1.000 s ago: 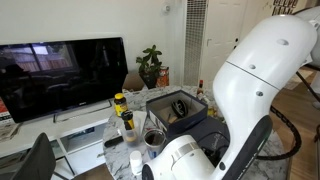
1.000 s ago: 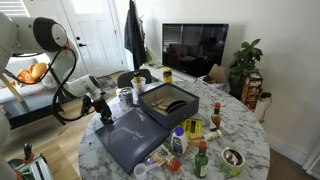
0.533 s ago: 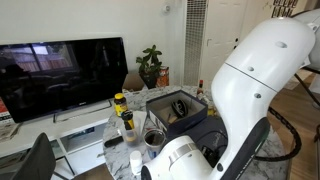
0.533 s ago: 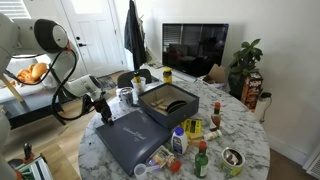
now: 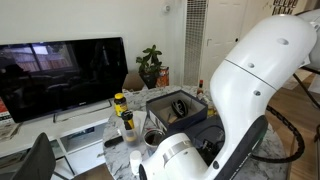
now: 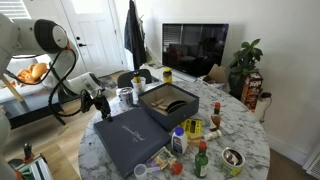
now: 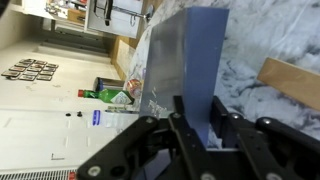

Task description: Close the grey box

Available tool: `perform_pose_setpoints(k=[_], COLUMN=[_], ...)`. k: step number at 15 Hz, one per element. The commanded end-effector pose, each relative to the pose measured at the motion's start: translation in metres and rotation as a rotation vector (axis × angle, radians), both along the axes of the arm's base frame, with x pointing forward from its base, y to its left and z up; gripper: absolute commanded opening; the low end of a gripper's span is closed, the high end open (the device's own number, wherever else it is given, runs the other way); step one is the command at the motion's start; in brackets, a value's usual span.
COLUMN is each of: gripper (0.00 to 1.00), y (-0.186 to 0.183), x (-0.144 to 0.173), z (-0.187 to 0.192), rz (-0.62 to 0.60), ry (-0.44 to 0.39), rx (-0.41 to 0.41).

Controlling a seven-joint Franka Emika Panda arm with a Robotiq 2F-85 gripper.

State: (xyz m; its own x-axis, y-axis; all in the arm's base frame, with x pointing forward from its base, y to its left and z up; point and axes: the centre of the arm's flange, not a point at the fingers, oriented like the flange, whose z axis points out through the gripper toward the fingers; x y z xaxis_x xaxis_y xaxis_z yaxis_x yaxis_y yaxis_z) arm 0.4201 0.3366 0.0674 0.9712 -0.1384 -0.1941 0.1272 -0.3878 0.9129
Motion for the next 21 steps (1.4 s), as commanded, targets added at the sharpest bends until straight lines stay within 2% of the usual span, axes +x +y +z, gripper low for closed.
perform_pose_setpoints(k=[1,4,7,9,13,16,21], gripper=[0.07,0.07,0.07,0.07,0.07,0.07,0.07], y=[0.004,0.003,0.0,-0.001,0.006,0.014,0.023], x=[-0.004,-0.008,-0.014,-0.018,-0.017,-0.005,0.04], z=[0.01,0.027,0.046,0.056,0.085,0.119,0.166], rz=[-0.045,-0.073,-0.07,-0.073,-0.068,-0.033,0.036], ry=[-0.003,-0.002,0.003,0.01,-0.009,-0.06,-0.187], rx=[-0.101,-0.172,-0.2,-0.215,-0.195,-0.178,-0.131])
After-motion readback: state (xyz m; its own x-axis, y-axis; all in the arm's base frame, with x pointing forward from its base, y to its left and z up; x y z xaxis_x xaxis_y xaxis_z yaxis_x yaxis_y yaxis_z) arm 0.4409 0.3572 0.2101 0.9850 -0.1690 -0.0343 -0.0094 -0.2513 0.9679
